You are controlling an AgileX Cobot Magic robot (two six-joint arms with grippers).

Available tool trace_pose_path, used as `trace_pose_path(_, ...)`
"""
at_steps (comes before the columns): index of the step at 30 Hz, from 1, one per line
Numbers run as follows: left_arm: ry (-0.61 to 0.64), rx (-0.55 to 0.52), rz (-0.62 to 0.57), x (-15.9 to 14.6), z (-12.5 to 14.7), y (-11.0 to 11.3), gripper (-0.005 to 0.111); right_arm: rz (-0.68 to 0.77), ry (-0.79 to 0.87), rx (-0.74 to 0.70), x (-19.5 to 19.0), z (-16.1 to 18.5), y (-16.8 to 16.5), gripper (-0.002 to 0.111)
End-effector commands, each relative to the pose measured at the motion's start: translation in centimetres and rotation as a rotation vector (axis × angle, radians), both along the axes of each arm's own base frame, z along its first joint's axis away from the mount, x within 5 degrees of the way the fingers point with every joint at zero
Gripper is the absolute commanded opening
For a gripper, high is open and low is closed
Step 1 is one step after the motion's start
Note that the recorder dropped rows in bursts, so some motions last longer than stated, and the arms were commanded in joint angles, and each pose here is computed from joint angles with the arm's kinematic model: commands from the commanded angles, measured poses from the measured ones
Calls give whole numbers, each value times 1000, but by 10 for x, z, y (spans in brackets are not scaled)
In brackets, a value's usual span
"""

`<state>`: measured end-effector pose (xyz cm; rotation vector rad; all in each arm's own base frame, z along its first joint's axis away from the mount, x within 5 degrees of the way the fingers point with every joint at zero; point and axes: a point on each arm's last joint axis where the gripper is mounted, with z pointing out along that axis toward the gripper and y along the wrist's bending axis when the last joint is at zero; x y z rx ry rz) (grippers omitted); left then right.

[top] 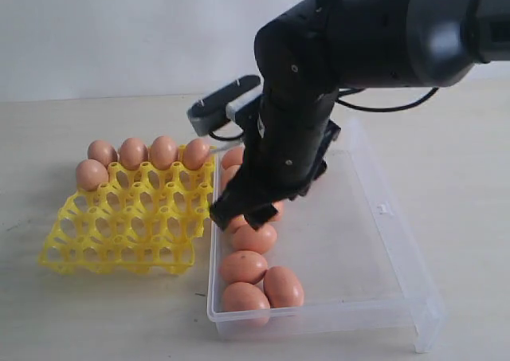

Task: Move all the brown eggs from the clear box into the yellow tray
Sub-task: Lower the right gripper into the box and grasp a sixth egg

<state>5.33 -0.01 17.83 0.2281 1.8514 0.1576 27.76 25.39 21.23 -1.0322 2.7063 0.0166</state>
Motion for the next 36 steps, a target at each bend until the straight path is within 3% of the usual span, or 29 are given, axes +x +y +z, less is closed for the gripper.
trace_pose_path(1, -18, -6, -2, 0, 2, 0, 0, 16, 154, -33, -22, -16, -10, 57)
trace_pose_path(6, -18, -6, -2, 0, 2, 0, 0, -92, 205, -62, -30, -30, -18, 57)
trace_pose_path(14, -18, -6, -2, 0, 2, 0, 0, -107, 163, 19, -25, -32, -10, 62)
trace_pose_path(26, -18, -6, -2, 0, 2, 0, 0, -107, 187, -16, -18, -68, -4, 61)
trace_pose_path(31, -18, -6, -2, 0, 2, 0, 0, -108, 199, -29, -18, -74, -4, 44)
trace_pose_path(36, -18, -6, -2, 0, 2, 0, 0, -91, 208, -42, -17, -77, -5, 14)
